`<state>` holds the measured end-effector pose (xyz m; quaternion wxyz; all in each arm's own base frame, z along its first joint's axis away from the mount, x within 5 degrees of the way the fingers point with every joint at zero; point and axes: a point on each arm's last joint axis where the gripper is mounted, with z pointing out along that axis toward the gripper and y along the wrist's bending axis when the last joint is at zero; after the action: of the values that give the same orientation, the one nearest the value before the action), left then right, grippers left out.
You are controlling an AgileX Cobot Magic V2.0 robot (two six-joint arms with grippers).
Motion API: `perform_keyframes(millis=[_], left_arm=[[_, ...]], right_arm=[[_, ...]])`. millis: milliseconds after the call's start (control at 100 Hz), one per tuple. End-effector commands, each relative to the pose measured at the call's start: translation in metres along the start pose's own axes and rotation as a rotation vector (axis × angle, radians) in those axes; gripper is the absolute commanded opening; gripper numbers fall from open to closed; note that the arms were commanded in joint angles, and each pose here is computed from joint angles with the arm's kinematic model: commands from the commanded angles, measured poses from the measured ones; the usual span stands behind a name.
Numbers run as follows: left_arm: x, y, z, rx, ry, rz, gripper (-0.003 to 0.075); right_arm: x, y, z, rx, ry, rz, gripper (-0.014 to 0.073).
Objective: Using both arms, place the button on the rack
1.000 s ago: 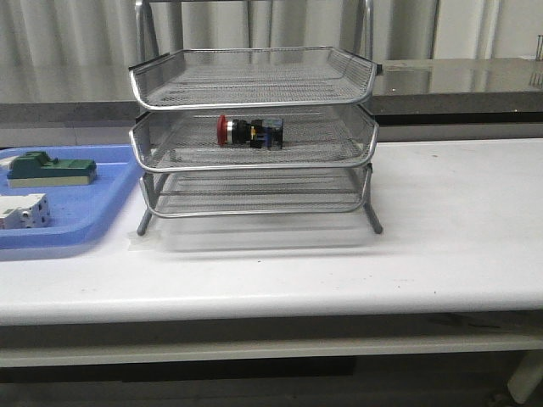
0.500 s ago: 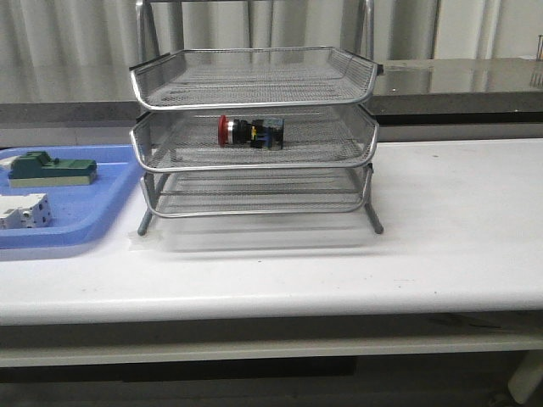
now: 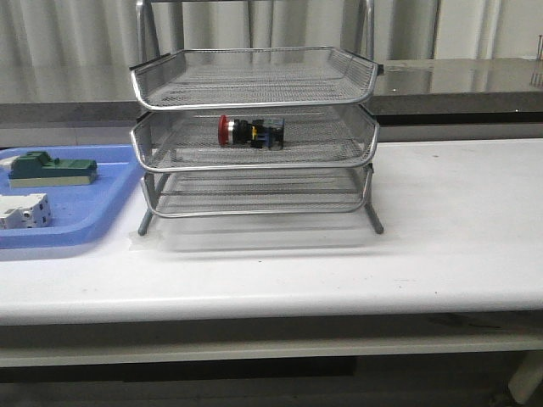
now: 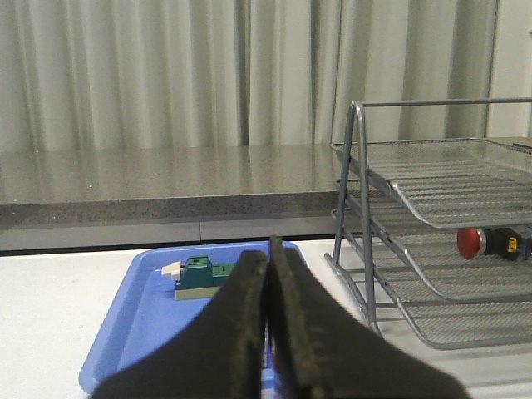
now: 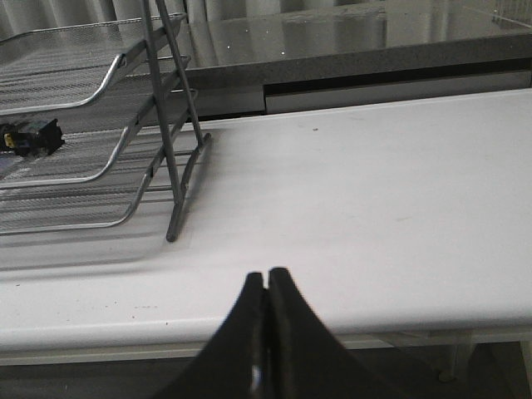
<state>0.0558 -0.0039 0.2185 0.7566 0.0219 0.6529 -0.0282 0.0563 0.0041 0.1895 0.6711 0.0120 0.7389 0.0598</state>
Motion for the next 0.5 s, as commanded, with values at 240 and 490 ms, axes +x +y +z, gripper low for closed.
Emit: perform_keyframes(millis=[240,490], left_arm=[[0.0131,-0.0004,-0.0034,0.005,0.006,-0.021,0.0004],[0.0131,-0.0004,-0.0034,0.005,0.006,-0.021,0.0004]], right_arm=[[-0.0144,0.0013,-0.0032,-0.008,-0.124,-0.010,-0.0066],[-0.0144,0.0013,-0.0032,-0.008,-0.124,-0.010,-0.0066]])
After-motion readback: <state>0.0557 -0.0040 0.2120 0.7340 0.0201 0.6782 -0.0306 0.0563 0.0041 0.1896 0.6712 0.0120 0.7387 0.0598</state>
